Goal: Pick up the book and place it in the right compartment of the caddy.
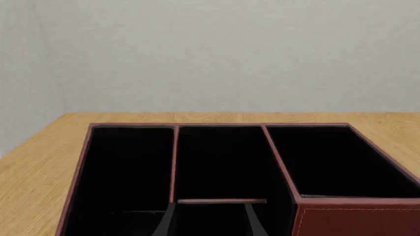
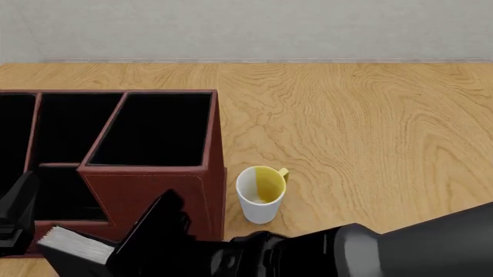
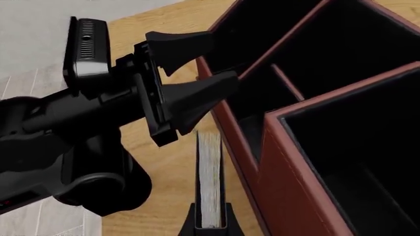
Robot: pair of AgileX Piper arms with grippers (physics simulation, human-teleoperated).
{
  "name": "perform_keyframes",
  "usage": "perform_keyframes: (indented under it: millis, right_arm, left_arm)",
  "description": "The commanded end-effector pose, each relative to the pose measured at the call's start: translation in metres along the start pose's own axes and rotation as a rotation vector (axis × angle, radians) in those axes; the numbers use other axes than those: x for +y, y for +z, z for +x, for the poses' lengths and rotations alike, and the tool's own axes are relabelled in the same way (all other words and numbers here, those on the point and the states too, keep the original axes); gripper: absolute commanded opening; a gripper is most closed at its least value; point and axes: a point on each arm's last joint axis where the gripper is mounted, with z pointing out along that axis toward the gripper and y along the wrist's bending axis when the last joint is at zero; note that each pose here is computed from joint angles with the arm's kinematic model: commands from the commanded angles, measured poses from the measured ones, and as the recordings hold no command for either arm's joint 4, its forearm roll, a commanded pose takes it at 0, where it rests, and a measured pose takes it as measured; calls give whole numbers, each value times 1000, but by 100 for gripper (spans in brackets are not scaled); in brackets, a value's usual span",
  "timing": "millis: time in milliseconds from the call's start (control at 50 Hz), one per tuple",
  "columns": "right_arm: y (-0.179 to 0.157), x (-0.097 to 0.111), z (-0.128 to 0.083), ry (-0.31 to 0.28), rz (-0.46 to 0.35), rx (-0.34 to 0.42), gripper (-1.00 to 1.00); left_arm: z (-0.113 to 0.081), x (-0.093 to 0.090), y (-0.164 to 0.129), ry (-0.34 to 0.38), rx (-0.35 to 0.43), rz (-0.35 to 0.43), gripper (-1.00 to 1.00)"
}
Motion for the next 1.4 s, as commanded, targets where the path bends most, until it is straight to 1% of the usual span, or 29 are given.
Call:
perform_keyframes:
  millis: [20, 200, 460, 840, 1160, 1300, 1400]
  right_arm:
    - [-17, -1, -6, 26, 1, -24, -100]
    - [-23, -2, 0, 30, 3, -15, -100]
    - [-29, 4, 4, 29, -11, 1, -100]
    - [-48, 0, -4, 19, 3, 7, -100]
    - [-73, -4, -10, 23, 17, 6, -100]
    - [-83, -9, -13, 27, 33, 2, -100]
    - [-92, -9, -18, 23, 38, -3, -100]
  left_arm:
    - [0, 0, 0, 0, 0, 0, 100]
    - [0, 0, 0, 0, 0, 0, 100]
    - [0, 0, 0, 0, 0, 0, 100]
    - [0, 0, 0, 0, 0, 0, 100]
    - [0, 0, 0, 0, 0, 0, 100]
    - [0, 0, 0, 0, 0, 0, 100]
    - [0, 0, 0, 0, 0, 0, 100]
